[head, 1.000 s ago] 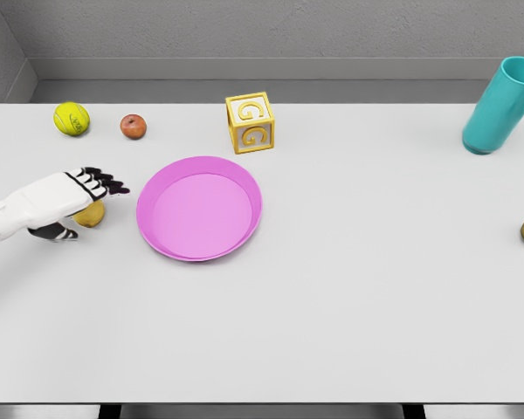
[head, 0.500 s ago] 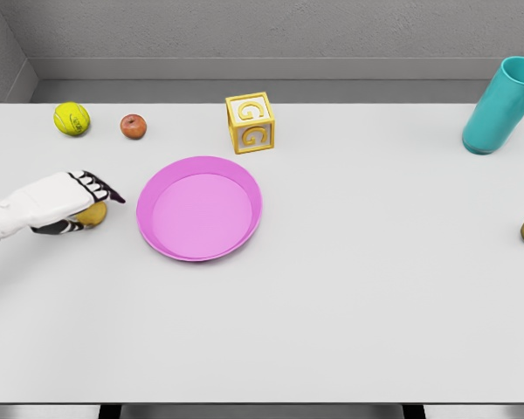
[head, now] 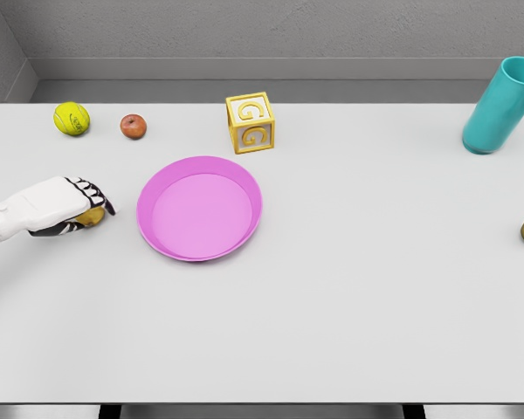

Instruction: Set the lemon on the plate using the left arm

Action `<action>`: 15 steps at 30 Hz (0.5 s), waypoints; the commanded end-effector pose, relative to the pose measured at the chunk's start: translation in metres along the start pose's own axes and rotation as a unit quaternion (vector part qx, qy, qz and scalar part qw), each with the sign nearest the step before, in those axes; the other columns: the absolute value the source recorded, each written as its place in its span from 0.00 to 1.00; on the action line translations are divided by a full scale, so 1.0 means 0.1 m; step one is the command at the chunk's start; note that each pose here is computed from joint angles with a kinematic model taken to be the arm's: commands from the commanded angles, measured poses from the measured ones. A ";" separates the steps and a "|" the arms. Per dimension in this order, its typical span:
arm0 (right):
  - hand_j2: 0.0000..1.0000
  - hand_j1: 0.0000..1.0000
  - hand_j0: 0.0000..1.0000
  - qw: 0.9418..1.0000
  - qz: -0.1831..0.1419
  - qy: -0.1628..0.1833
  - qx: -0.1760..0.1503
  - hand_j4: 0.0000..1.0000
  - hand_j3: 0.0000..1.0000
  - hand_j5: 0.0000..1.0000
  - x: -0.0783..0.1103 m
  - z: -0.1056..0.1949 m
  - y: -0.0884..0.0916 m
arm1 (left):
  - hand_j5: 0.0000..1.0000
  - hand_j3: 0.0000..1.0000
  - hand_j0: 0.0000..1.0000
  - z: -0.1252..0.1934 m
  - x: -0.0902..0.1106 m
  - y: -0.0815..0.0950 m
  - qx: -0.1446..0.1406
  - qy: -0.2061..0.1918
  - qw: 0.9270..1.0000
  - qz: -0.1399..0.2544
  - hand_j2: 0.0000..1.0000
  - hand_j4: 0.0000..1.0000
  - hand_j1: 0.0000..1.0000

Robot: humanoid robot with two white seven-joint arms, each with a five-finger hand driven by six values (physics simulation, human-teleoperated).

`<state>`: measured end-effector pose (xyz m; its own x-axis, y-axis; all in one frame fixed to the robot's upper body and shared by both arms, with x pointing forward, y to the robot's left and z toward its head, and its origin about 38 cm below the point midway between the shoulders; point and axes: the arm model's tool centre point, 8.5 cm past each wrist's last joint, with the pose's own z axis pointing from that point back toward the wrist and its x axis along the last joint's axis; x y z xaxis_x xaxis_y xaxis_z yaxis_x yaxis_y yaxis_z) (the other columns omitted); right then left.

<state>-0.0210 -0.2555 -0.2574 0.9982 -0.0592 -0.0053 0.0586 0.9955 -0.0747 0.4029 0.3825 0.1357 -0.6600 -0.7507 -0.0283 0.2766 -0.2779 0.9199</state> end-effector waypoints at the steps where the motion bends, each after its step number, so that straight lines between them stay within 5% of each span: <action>1: 1.00 1.00 1.00 1.000 0.000 0.000 0.000 1.00 1.00 1.00 0.00 0.00 0.00 | 0.55 0.55 0.55 0.01 0.00 0.01 0.001 0.001 1.000 0.001 0.55 0.55 0.55; 10: 1.00 1.00 1.00 1.000 0.000 0.000 0.000 1.00 1.00 1.00 0.00 0.00 0.00 | 0.48 0.48 0.48 0.00 0.00 0.03 0.008 0.000 1.000 0.005 0.48 0.48 0.48; 15: 1.00 1.00 1.00 1.000 0.000 0.000 0.000 1.00 1.00 1.00 0.00 0.00 0.00 | 0.47 0.47 0.47 0.00 -0.05 0.21 0.028 0.003 1.000 -0.004 0.47 0.47 0.47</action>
<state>-0.0210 -0.2555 -0.2574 0.9982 -0.0592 -0.0053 0.0587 0.9955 -0.0749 0.4125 0.3807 0.1538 -0.6581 -0.7517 -0.0427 0.2352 -0.2591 0.9368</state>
